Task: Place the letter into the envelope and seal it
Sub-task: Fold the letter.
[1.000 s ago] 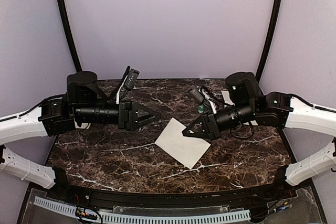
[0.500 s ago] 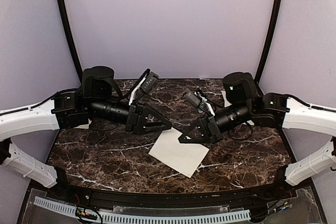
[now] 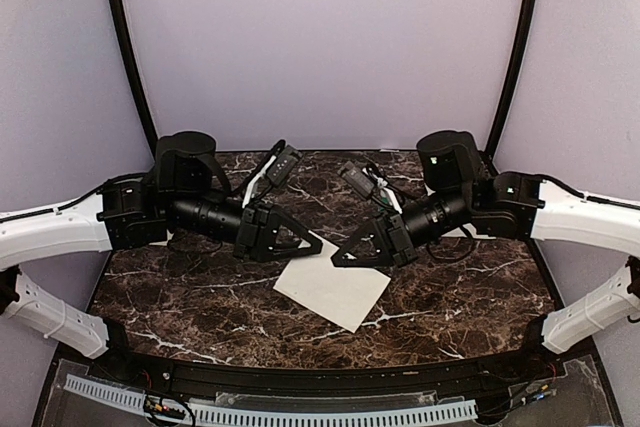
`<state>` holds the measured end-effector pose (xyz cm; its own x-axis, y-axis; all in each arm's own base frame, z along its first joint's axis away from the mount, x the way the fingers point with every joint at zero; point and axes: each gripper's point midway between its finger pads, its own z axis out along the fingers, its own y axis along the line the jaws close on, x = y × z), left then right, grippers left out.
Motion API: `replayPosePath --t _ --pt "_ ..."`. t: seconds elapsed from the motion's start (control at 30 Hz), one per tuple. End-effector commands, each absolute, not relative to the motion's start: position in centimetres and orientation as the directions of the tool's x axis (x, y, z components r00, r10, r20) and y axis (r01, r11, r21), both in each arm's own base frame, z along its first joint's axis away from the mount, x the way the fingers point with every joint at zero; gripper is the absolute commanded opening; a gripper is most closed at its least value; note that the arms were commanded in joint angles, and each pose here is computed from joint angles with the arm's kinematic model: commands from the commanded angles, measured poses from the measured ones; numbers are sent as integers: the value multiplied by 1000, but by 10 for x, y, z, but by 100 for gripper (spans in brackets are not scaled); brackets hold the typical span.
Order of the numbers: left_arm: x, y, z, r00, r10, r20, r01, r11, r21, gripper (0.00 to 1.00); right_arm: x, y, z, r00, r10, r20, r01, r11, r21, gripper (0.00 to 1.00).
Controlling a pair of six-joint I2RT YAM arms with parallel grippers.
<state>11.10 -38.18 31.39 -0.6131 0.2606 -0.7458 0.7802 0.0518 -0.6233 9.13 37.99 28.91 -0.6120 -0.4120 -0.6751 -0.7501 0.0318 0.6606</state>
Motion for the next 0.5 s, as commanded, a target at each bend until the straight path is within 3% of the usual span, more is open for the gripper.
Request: replayPosePath --t 0.0,0.3,0.43,0.47 --pt "105 -376 324 -591 243 -770 797 24 -604 25 90 385 309 -585 -380 -717 -771 -14 636 0" --pt "111 -371 322 -587 216 -780 806 73 -587 0 89 387 309 -584 -392 -711 -768 -19 641 0" --pt "111 -368 322 -589 207 -781 806 80 -587 0 91 386 312 -586 -376 -718 -772 -12 636 0" --pt "111 -368 323 -587 201 -784 807 80 -585 0 90 386 315 -586 -368 -722 -771 -18 636 8"
